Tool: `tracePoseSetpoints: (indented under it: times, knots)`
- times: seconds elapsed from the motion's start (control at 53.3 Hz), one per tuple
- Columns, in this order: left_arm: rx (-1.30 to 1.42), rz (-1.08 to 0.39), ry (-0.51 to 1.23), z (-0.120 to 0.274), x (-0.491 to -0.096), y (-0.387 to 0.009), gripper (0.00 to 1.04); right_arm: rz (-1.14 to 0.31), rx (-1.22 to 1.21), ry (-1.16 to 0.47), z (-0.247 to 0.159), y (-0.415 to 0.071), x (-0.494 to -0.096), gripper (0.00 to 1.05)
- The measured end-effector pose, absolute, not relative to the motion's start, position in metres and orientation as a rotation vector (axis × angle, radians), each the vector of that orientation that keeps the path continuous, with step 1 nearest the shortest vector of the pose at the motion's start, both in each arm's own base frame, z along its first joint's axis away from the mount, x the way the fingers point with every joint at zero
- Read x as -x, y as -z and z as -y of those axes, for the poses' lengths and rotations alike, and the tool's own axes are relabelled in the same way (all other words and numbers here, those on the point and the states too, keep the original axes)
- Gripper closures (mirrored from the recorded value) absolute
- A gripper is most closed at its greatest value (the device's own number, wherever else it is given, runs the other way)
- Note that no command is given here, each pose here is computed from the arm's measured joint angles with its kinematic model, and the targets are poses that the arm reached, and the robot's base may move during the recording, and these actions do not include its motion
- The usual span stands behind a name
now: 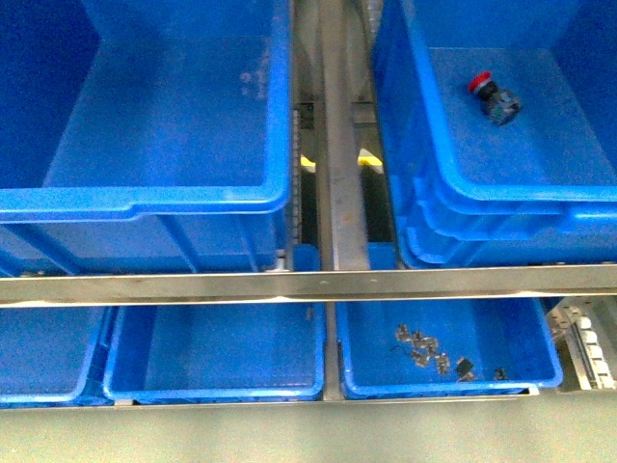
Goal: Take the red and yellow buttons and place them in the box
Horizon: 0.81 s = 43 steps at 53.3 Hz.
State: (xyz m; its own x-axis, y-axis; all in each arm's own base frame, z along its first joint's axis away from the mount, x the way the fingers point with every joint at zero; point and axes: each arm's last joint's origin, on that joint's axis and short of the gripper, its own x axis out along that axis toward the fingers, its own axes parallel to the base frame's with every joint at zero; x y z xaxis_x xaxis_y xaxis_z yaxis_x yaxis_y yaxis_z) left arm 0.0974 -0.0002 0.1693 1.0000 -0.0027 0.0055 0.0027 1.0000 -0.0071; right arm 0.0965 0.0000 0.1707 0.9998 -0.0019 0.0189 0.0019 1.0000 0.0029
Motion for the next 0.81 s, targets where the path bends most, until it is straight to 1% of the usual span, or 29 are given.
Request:
tracePoseSetpoints:
  times: [0.807]
  knots:
    - [0.007, 0.005, -0.002, 0.0001, -0.0974, -0.1693, 0.08, 0.017, -0.003, -0.006, -0.0002, -0.1706, -0.0965, 0.07]
